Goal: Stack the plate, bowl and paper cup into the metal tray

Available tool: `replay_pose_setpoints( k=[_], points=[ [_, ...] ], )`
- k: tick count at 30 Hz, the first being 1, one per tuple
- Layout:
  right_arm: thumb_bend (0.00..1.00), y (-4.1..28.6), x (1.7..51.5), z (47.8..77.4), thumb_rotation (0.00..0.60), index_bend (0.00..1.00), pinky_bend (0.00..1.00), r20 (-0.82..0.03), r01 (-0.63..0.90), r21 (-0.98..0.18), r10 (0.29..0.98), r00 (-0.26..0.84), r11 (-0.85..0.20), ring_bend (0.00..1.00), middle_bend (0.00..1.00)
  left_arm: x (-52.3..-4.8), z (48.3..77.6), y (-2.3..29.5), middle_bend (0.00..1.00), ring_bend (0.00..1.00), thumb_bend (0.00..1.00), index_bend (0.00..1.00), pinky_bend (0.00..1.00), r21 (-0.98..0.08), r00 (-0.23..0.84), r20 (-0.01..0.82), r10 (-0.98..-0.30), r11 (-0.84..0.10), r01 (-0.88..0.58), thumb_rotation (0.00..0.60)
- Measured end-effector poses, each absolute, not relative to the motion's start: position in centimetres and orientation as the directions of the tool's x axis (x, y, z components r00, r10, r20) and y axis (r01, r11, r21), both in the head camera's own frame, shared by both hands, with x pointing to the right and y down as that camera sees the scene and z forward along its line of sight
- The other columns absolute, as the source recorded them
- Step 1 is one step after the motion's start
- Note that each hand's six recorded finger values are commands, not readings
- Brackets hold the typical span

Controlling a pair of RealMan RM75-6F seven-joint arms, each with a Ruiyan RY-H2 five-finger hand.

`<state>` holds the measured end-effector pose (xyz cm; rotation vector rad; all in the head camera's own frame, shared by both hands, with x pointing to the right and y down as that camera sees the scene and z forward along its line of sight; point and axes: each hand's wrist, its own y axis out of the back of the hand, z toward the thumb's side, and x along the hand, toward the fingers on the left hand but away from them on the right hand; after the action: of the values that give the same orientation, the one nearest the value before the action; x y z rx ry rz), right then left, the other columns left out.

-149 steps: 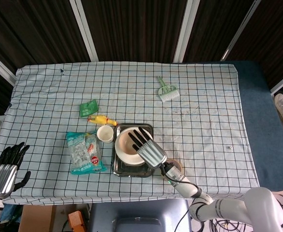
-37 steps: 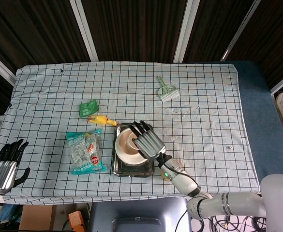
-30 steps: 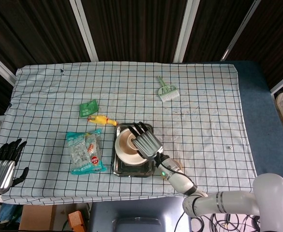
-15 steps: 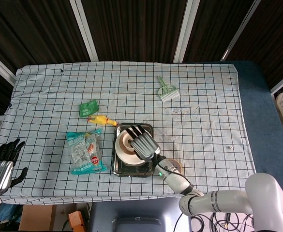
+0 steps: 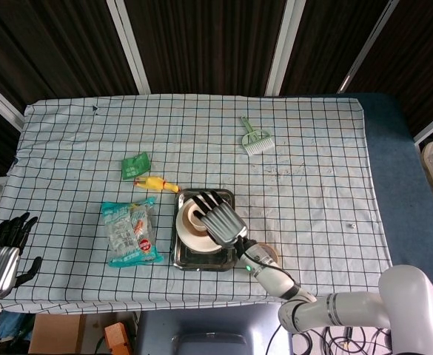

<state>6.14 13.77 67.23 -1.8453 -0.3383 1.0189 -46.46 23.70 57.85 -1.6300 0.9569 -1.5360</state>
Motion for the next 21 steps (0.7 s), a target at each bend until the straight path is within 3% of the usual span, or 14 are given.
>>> replay_pose_setpoints(
  k=[13,21],
  points=[
    [0.28,14.2,9.4,63.6,0.6,0.04,0.09,-0.43,-0.122,-0.878,0.649,0.627,-0.463,0.0,0.0,-46.0,57.8,24.0,0.0,0.0,0.41,0.0,0.07,-0.87,0.041,0.489,-0.871,-0.491,-0.046,0.6],
    [0.28,14.3,17.6,59.0,0.6,0.03,0.04,-0.387,-0.104,-0.913,0.757,0.527,-0.394,0.0,0.0,-45.9,57.2,24.4,0.0,0.0,0.41,0.0,0.07,-0.879,0.046,0.473,-0.88,-0.475,-0.047,0.6]
  ],
)
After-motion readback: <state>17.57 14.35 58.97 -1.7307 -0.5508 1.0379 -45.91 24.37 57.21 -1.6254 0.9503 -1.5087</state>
